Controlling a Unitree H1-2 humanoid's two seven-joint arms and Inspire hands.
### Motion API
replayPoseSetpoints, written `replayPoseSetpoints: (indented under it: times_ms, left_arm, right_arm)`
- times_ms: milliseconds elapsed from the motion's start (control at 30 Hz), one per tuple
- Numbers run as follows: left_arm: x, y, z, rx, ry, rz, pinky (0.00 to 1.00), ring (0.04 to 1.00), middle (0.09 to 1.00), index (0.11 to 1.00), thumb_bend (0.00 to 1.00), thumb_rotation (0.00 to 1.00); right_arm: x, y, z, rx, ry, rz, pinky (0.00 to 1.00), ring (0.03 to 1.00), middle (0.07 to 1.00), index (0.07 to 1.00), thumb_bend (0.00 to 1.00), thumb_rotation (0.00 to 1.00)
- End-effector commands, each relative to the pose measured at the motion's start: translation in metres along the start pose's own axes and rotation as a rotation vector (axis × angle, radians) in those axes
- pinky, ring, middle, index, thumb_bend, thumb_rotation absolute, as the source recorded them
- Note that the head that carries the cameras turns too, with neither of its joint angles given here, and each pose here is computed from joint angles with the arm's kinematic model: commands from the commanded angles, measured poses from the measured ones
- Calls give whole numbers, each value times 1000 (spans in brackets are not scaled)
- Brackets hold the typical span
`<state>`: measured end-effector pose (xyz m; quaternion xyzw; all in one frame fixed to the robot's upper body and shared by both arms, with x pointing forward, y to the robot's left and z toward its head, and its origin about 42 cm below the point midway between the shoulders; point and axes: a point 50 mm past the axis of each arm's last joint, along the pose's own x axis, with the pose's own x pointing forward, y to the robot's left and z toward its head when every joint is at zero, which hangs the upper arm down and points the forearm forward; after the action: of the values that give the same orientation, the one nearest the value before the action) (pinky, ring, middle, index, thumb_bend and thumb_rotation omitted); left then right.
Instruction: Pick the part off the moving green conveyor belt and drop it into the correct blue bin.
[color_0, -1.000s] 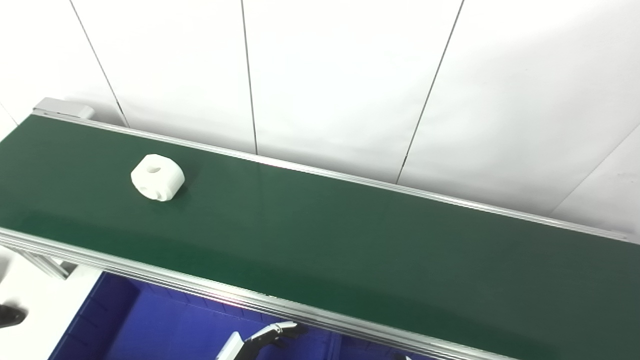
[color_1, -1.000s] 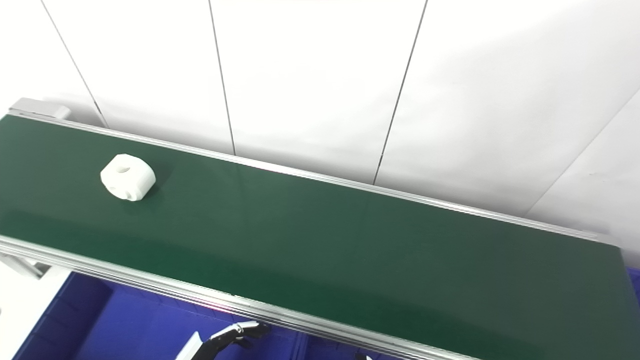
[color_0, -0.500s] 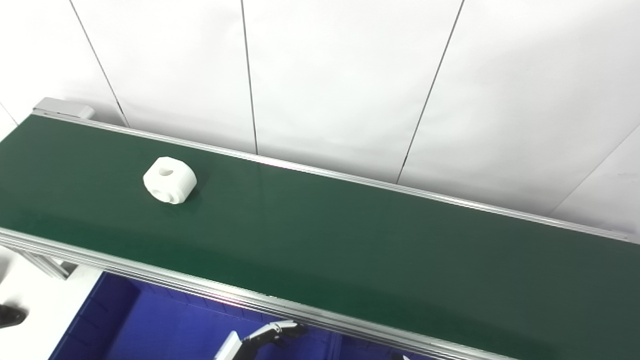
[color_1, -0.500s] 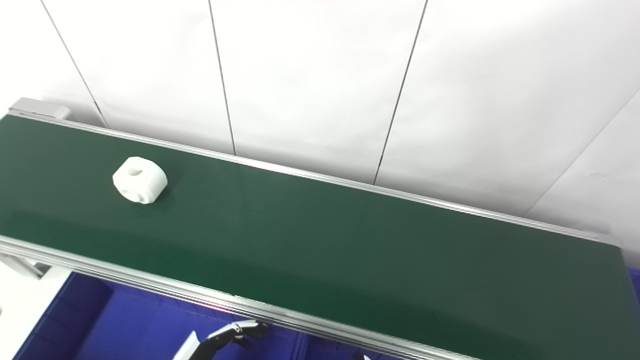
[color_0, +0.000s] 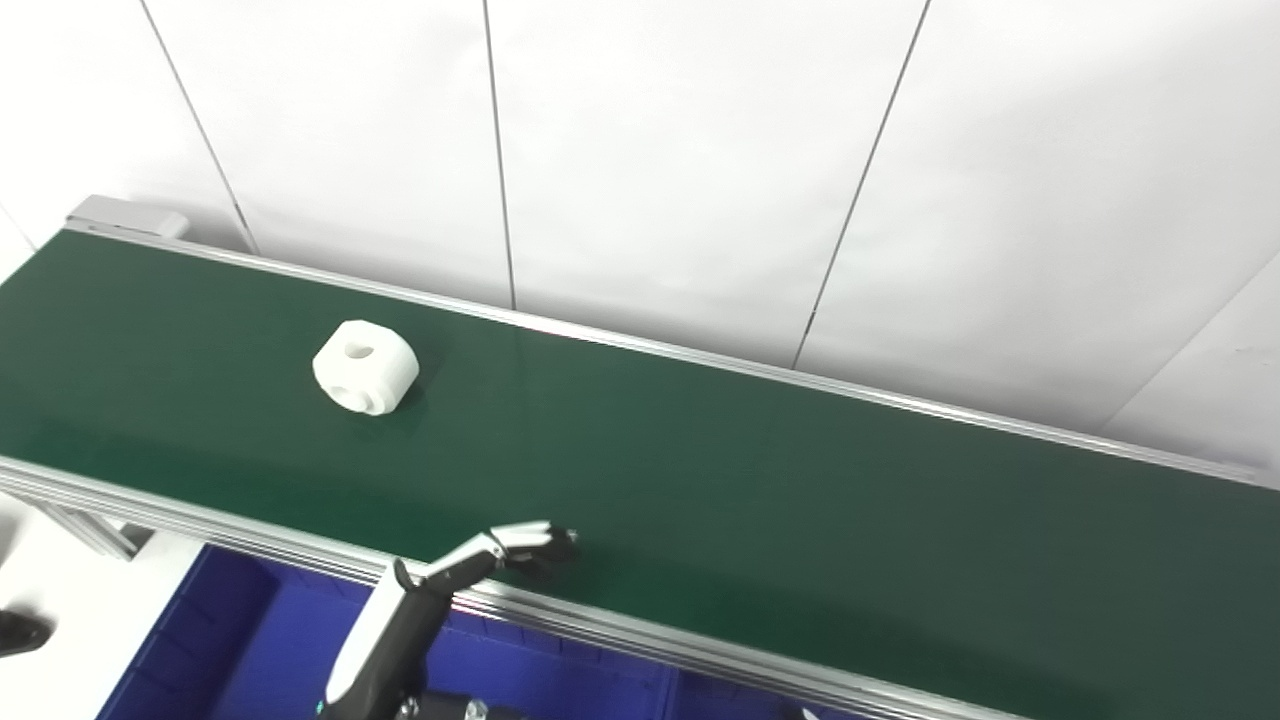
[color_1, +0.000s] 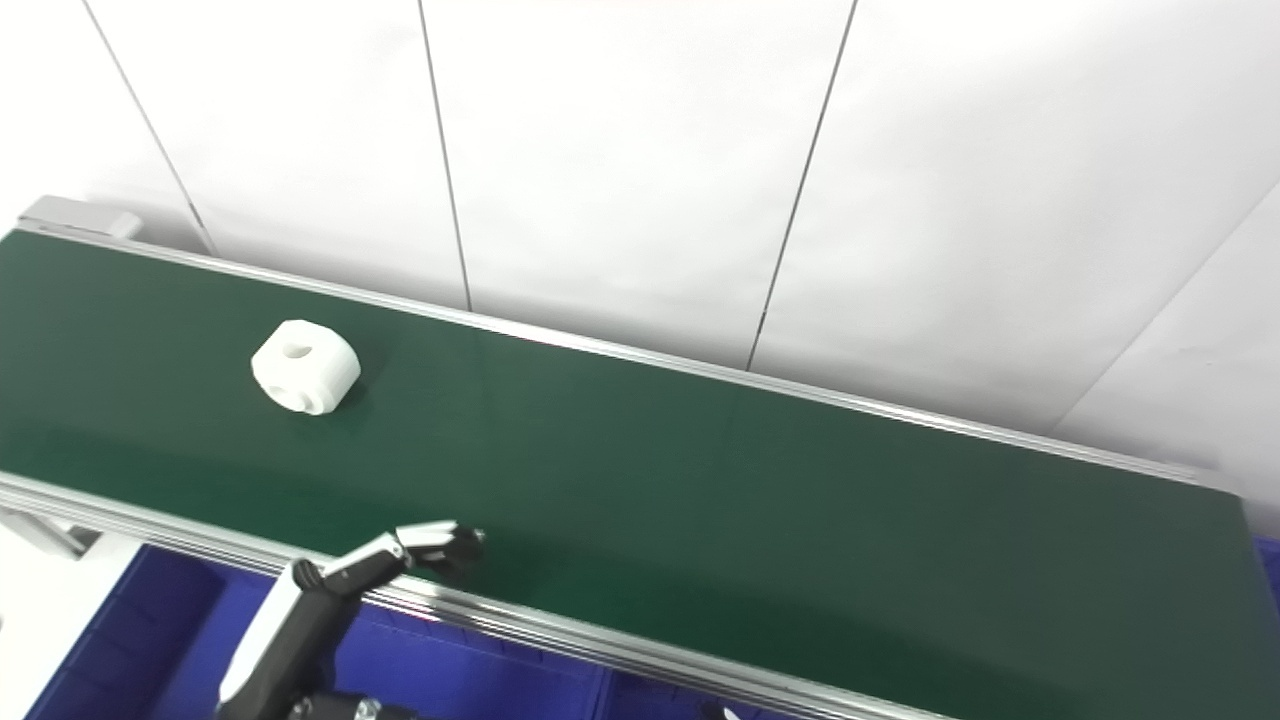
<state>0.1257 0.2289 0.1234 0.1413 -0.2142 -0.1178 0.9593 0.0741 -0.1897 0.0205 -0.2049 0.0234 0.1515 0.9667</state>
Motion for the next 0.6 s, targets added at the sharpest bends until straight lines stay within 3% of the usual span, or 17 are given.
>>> replayPoseSetpoints:
  times_ms: [0,133,233,400,567]
  left_arm:
    - [8,14,5,36,-53,-1,622,711,764,703,850,371]
    - [27,27,2,47,-76,-24,619,725,809,746,807,317]
    - [43,39,-3,72,-91,-49,667,754,834,775,801,335]
    - [69,58,-6,217,-83,-85,775,830,854,819,753,409]
    - [102,87,-23,303,-84,-118,770,842,875,838,723,356]
  right_arm:
    - [2,-4,11,12,-84,-20,642,769,826,870,586,406]
    - [4,-6,14,17,-98,-25,626,756,818,856,577,363]
    - [6,-8,17,21,-110,-27,635,754,810,851,574,346]
    - [7,-12,15,28,-117,-26,659,750,801,852,582,325]
    - [7,-15,16,30,-127,-30,635,738,788,845,592,336]
